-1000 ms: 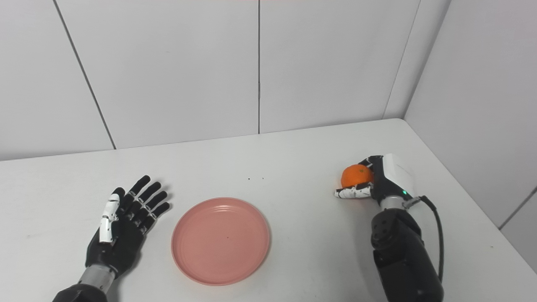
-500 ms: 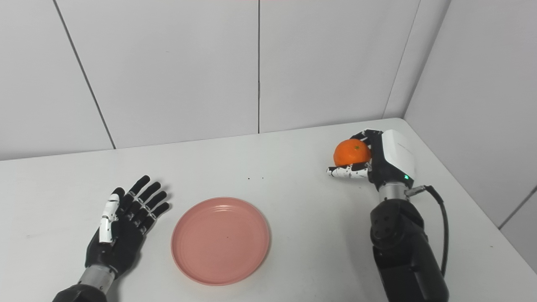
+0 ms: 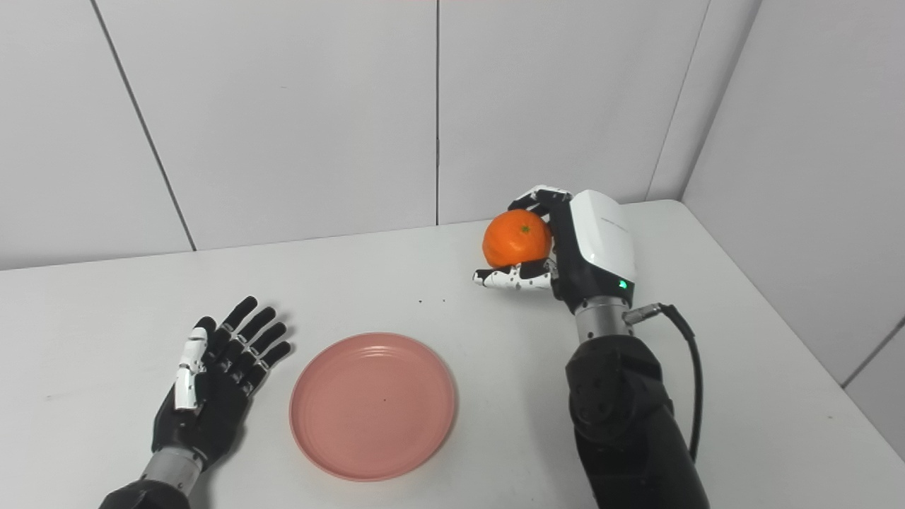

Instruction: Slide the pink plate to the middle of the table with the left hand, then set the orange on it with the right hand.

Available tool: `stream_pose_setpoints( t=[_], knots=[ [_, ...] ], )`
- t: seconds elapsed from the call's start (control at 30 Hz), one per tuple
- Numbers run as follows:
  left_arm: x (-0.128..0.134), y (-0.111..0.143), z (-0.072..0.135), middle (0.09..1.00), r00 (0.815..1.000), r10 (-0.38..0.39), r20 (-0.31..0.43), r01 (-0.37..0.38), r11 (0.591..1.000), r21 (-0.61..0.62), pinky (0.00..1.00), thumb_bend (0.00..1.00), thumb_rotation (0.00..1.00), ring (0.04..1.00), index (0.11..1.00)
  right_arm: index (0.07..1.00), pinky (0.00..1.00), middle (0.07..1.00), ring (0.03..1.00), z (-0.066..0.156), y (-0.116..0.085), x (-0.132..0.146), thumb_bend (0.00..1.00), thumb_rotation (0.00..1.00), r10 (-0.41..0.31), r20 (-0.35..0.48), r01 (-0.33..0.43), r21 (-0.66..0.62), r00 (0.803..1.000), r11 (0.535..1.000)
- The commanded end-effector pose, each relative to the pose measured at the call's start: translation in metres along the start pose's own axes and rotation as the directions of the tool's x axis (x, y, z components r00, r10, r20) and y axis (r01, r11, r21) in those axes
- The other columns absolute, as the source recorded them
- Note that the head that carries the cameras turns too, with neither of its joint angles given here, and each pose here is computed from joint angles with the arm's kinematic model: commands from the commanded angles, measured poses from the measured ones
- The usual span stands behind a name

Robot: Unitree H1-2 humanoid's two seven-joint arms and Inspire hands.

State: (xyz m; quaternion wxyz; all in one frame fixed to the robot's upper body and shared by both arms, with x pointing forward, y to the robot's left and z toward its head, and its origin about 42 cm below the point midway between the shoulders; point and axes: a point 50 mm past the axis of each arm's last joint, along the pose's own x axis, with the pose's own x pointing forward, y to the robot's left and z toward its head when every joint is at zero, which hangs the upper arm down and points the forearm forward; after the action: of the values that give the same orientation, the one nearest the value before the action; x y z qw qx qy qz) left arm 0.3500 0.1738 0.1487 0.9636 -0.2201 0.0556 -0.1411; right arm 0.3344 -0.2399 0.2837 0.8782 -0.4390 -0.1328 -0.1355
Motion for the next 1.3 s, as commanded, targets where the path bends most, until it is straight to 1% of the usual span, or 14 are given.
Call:
stream_pose_setpoints(
  t=[0.0, 0.13, 0.27, 0.37, 0.47, 0.67, 0.83, 0.9, 1.1, 1.27],
  knots=[
    [-0.001, -0.004, -0.001, 0.853, 1.000, 0.002, -0.001, -0.002, 1.000, 0.011, 0.83, 0.35, 1.00, 0.840, 0.853, 0.482, 0.28, 0.433, 0.369, 0.023, -0.009, 0.005, 0.52, 0.14, -0.048, 0.092, 0.048, 0.004, 0.995, 0.999],
    [-0.001, -0.009, -0.001, 0.848, 1.000, 0.012, 0.002, -0.012, 1.000, 0.012, 0.82, 0.36, 1.00, 0.834, 0.849, 0.482, 0.25, 0.423, 0.346, 0.042, 0.008, 0.000, 0.52, 0.14, 0.013, 0.159, -0.019, 0.042, 0.987, 0.999],
    [0.000, -0.015, -0.001, 0.841, 1.000, 0.024, 0.004, -0.024, 1.000, 0.016, 0.81, 0.36, 1.00, 0.828, 0.838, 0.482, 0.25, 0.423, 0.344, 0.054, 0.020, -0.004, 0.52, 0.14, 0.041, 0.198, -0.053, 0.057, 0.979, 0.997],
    [0.001, -0.019, -0.001, 0.839, 1.000, 0.029, 0.007, -0.029, 0.999, 0.021, 0.81, 0.36, 1.00, 0.827, 0.837, 0.482, 0.26, 0.427, 0.349, 0.064, 0.032, -0.007, 0.52, 0.14, 0.057, 0.237, -0.079, 0.085, 0.970, 0.993],
    [0.001, -0.022, -0.001, 0.840, 1.000, 0.025, 0.011, -0.025, 0.999, 0.025, 0.81, 0.36, 1.00, 0.829, 0.839, 0.482, 0.26, 0.425, 0.347, 0.070, 0.041, -0.008, 0.52, 0.14, 0.072, 0.252, -0.099, 0.097, 0.965, 0.990],
    [0.002, -0.029, -0.002, 0.847, 1.000, 0.026, 0.014, -0.027, 0.999, 0.034, 0.82, 0.37, 1.00, 0.838, 0.842, 0.482, 0.26, 0.425, 0.345, 0.078, 0.060, -0.017, 0.52, 0.14, 0.126, 0.283, -0.160, 0.098, 0.951, 0.982],
    [0.002, -0.031, -0.001, 0.848, 0.999, 0.034, 0.017, -0.035, 0.999, 0.040, 0.82, 0.36, 1.00, 0.841, 0.840, 0.483, 0.23, 0.406, 0.318, 0.080, 0.074, -0.026, 0.52, 0.13, 0.169, 0.260, -0.202, 0.106, 0.951, 0.974],
    [0.003, -0.032, -0.001, 0.842, 0.999, 0.041, 0.019, -0.042, 0.998, 0.044, 0.81, 0.37, 1.00, 0.834, 0.834, 0.484, 0.24, 0.416, 0.325, 0.078, 0.080, -0.030, 0.52, 0.13, 0.192, 0.251, -0.225, 0.108, 0.949, 0.968],
    [0.003, -0.035, 0.001, 0.847, 0.999, 0.045, 0.030, -0.047, 0.997, 0.069, 0.81, 0.37, 1.00, 0.835, 0.839, 0.483, 0.23, 0.409, 0.314, 0.070, 0.095, -0.041, 0.52, 0.13, 0.254, 0.256, -0.286, 0.095, 0.933, 0.954],
    [0.003, -0.038, 0.002, 0.847, 0.998, 0.053, 0.031, -0.055, 0.997, 0.061, 0.82, 0.37, 1.00, 0.838, 0.840, 0.484, 0.24, 0.423, 0.331, 0.061, 0.105, -0.049, 0.52, 0.13, 0.299, 0.239, -0.331, 0.105, 0.924, 0.938]
  ],
)
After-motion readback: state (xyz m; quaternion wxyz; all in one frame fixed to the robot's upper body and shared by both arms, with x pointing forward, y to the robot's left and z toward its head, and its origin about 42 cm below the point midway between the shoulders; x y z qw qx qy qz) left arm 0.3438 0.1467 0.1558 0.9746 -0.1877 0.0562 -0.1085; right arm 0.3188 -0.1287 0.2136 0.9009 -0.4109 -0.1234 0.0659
